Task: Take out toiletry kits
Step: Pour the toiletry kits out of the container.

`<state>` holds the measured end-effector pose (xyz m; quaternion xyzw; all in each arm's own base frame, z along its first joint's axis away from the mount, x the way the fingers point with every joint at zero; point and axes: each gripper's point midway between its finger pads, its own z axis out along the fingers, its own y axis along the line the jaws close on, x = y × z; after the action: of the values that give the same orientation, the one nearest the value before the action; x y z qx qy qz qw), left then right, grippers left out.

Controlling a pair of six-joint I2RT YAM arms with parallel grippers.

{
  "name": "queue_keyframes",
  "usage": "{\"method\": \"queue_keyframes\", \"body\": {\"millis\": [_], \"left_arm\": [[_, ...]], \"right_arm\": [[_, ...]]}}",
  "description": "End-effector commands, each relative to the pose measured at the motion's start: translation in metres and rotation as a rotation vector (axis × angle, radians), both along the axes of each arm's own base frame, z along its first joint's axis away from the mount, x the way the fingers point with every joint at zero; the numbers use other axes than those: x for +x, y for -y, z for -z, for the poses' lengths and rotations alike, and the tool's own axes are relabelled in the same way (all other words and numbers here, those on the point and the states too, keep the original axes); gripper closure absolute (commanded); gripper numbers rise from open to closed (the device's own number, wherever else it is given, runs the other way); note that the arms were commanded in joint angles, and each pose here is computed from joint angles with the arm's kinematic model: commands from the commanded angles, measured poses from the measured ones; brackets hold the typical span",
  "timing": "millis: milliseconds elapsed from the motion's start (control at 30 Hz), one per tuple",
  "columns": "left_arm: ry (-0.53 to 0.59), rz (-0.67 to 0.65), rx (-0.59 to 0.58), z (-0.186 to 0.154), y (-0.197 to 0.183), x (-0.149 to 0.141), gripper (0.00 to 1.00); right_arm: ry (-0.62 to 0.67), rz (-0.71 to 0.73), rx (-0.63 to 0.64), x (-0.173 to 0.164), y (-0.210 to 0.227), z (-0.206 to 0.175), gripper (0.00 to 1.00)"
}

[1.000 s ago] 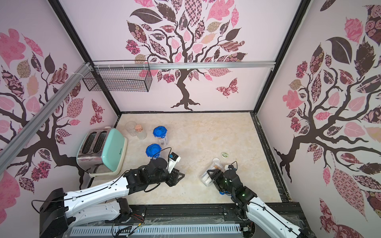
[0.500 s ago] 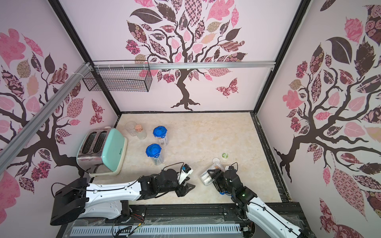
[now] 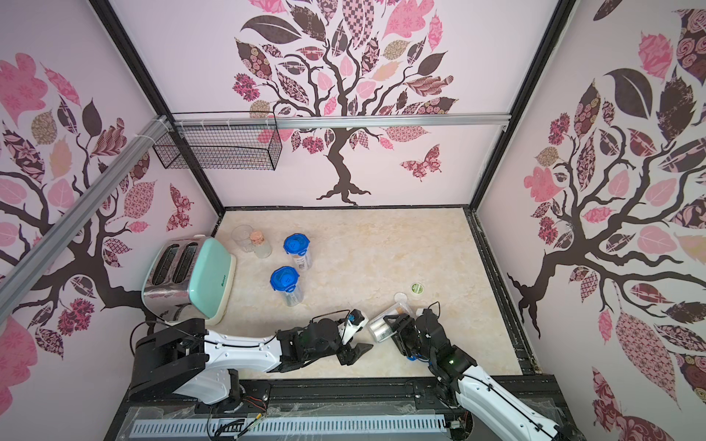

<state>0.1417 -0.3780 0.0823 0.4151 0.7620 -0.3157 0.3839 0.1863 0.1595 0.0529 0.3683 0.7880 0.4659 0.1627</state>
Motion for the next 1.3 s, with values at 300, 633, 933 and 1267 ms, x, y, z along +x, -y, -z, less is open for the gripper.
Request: {"method": "queue_keyframes", "body": {"millis": [300, 633, 933, 1267], "left_arm": [[-0.04, -0.042, -0.048, 0.018, 0.024, 0.017, 0.25], [-0.108, 0.004, -0.083, 0.037, 0.04, 0.025, 0.27], [-0.124, 0.048, -0.167, 0.03, 0.062, 0.026, 0.38], [-0.057, 0.038, -0.199, 0.015, 0.064, 0.018, 0.59]], "right_arm": [[0.005, -0.027, 0.049, -0.001, -0.009, -0.01, 0.34], [0.0, -0.037, 0.054, -0.002, -0.01, -0.006, 0.35], [-0.006, -0.048, 0.053, -0.002, -0.012, -0.003, 0.35], [-0.006, -0.046, 0.051, -0.003, -0.011, 0.0, 0.35]]}}
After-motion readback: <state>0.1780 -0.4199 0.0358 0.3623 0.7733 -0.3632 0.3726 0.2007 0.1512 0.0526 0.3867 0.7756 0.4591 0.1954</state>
